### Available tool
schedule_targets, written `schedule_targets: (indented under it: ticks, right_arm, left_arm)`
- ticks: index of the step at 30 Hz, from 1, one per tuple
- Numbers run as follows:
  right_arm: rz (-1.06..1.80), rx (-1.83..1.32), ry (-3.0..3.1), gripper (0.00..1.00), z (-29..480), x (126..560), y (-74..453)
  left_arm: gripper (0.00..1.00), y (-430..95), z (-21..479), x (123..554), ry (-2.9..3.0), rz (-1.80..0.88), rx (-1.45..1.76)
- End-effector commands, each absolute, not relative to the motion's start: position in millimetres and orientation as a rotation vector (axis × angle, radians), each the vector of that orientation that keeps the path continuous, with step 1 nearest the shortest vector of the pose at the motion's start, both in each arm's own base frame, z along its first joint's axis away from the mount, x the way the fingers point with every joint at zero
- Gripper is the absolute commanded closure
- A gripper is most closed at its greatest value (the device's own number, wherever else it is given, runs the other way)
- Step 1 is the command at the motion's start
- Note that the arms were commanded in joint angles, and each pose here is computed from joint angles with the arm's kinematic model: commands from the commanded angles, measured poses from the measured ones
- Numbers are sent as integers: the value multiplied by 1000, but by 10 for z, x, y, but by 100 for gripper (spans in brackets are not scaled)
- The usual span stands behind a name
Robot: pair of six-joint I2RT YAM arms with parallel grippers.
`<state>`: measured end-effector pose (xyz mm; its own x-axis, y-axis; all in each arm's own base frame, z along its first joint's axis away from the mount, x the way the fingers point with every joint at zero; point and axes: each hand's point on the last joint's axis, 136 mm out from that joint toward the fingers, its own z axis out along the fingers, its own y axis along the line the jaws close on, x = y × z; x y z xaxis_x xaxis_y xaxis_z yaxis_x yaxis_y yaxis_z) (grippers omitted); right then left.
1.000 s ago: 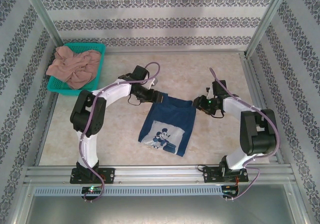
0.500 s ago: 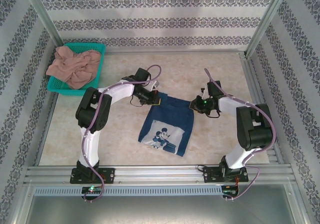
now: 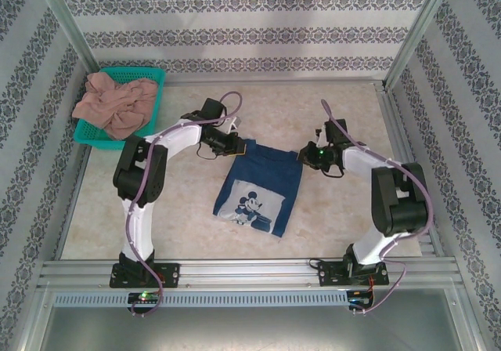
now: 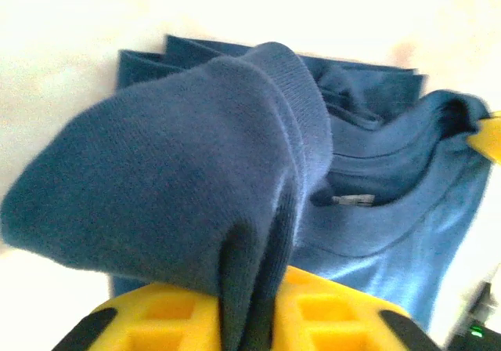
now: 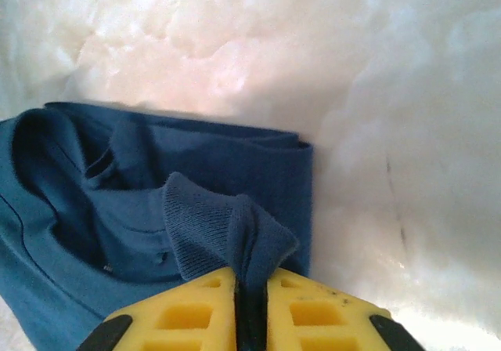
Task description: Fold the inside-out t-shirt
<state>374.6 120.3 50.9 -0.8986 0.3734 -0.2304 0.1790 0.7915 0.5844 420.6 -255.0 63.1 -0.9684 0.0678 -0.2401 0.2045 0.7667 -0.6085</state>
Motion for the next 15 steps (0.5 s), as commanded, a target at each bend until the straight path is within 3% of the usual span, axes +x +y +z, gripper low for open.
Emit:
schedule_targets:
  ticks: [1,7,12,15]
  right_arm:
    - [770,413,2652,79,405,3952,1211]
    - [706,373,2655,62,531,3976,1027]
    - [705,299,2668,49,706,3567,1072]
    - [704,260,2700,47,678,3251,1228]
  left_arm:
    - [66,-2340,473,4380,2801,-792,143]
    - [42,-2215,633,4462,2757,-683,111]
    - [33,-2088,876,4082,2723,-704,80]
    - [32,-2117,871,3673,2738,-846,47]
